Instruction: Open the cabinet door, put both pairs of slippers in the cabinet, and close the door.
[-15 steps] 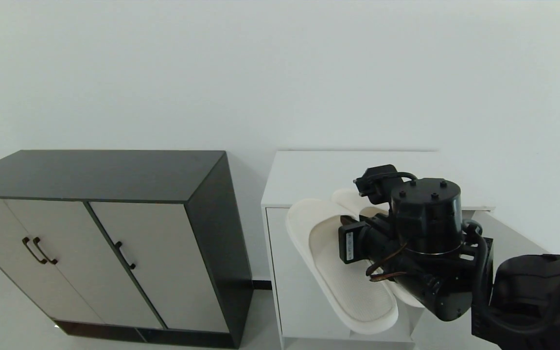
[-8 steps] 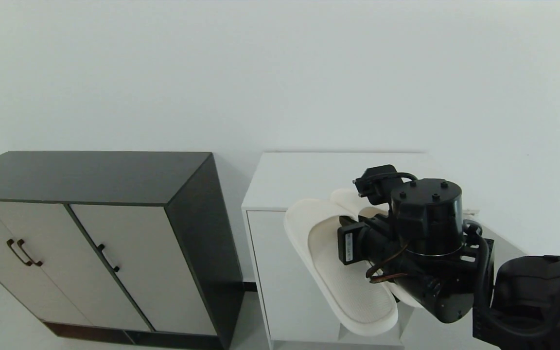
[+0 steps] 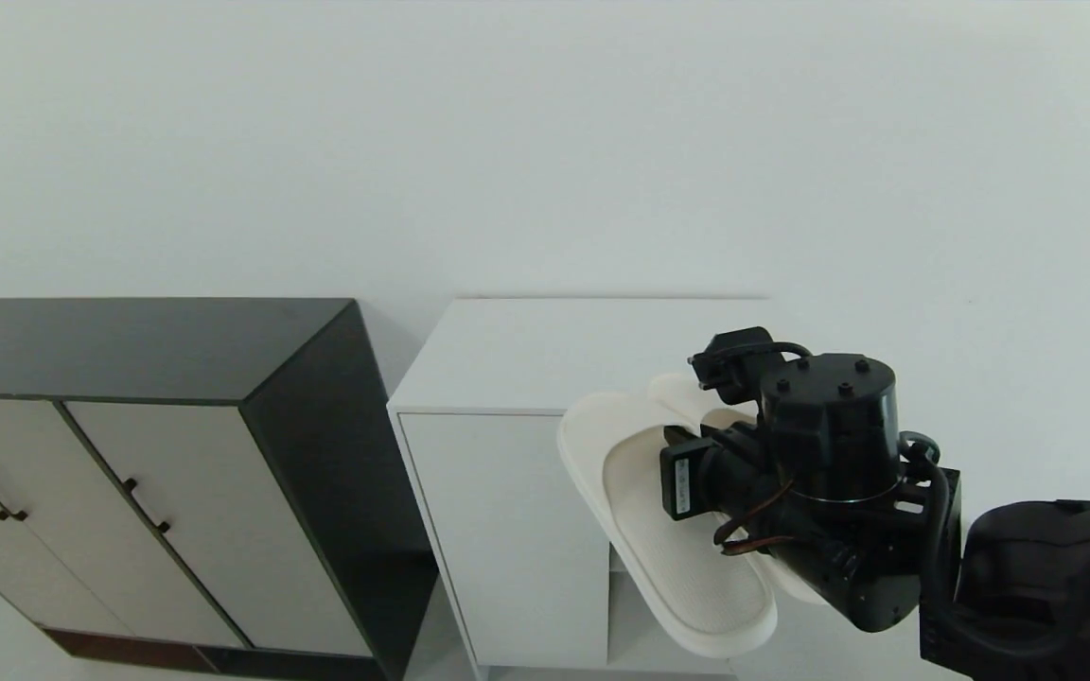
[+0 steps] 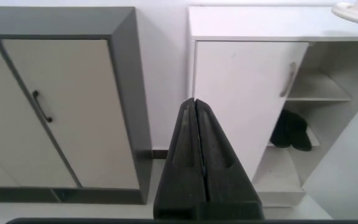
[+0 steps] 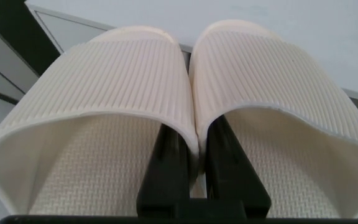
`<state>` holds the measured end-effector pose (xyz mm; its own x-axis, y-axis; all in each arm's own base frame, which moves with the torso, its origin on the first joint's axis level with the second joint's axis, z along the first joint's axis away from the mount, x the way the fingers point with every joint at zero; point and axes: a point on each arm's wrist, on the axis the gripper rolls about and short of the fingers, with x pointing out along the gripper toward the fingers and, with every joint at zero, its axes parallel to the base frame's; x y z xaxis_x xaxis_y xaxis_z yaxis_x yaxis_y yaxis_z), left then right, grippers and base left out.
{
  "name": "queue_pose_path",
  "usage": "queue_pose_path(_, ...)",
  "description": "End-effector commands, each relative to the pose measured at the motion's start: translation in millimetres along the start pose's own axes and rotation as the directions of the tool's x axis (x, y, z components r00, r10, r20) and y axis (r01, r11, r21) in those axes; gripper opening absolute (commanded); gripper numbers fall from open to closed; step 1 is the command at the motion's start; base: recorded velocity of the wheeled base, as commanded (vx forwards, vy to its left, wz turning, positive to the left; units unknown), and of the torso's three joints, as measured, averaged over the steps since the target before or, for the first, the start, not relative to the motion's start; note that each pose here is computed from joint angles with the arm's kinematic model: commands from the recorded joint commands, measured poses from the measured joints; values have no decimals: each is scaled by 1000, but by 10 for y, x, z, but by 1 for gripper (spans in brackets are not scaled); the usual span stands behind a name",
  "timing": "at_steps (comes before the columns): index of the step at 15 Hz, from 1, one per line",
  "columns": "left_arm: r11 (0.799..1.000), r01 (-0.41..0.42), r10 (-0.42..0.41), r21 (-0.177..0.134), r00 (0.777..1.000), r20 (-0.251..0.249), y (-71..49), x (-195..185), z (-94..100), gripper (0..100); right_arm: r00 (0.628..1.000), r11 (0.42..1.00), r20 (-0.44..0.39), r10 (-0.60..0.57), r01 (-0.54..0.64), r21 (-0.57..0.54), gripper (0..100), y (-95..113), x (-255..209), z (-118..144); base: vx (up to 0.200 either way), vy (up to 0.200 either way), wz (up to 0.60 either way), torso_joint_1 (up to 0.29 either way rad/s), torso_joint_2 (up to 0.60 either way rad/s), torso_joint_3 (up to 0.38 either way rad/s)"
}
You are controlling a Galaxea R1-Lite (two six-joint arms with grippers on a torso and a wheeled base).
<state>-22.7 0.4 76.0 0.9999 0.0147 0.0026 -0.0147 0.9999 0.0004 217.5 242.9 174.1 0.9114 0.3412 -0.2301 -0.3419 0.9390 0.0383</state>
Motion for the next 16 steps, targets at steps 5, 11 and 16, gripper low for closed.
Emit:
queue_pose_path(5,1000,-1,1,1,1000,-1,0,1,1,0,1000,1000,-8,-2,2,-4,0,-7,3,-33,0,-120,0,0,2,0)
queue_pose_path(11,1000,1,-1,1,1000,-1,0,1,1,0,1000,998,0,4,-4,-63,0,-41,-18,-138,0,0,0,0,0,0)
queue_pose_path(16,1000,-1,1,1,1000,-1,0,1,1,0,998,997,28,54,-52,-63,0,-49,-38,-181,0,0,-240,0,2,-1)
